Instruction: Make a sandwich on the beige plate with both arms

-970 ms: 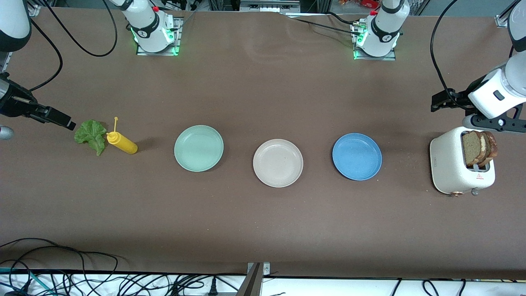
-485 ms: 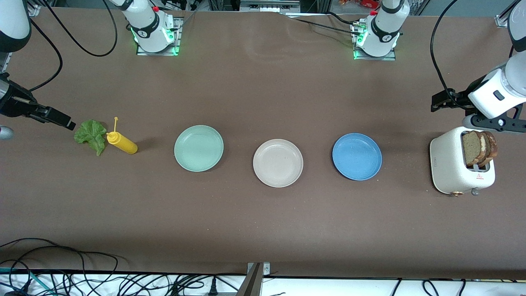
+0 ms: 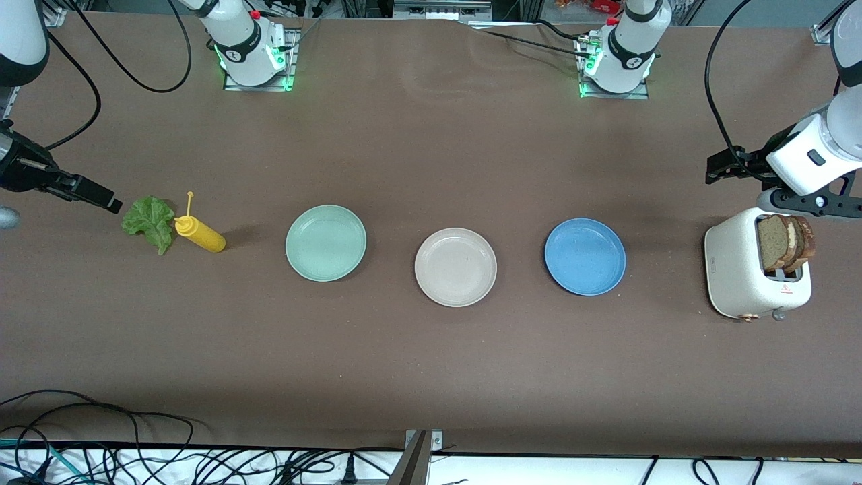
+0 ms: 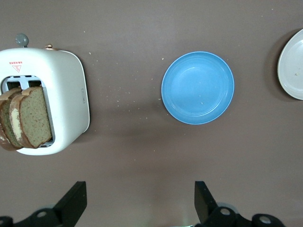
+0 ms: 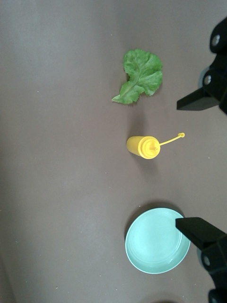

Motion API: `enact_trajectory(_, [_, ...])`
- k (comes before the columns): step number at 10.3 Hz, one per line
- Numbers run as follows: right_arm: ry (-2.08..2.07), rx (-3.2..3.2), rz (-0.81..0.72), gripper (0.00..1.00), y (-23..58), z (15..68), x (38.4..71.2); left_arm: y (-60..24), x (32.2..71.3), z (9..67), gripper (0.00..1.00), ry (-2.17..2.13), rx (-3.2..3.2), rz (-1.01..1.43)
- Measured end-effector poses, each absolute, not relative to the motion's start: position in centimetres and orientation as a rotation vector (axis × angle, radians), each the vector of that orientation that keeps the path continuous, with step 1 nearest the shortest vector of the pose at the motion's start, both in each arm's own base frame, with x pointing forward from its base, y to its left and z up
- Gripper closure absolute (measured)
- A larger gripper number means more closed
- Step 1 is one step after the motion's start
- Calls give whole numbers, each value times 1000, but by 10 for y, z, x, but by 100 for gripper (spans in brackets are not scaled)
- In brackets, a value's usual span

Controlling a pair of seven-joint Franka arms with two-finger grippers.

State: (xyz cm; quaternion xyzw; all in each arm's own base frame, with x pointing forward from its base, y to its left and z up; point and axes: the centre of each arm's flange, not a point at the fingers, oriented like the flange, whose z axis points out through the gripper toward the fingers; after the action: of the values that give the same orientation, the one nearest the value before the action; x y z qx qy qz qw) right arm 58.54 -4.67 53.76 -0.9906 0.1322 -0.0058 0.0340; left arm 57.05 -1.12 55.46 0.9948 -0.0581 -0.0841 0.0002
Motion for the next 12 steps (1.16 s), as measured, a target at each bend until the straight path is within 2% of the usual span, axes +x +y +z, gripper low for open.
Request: enact_trajectory(12, [412, -3046, -17, 0, -49, 537, 585, -11, 572, 552, 0, -182, 3124, -272])
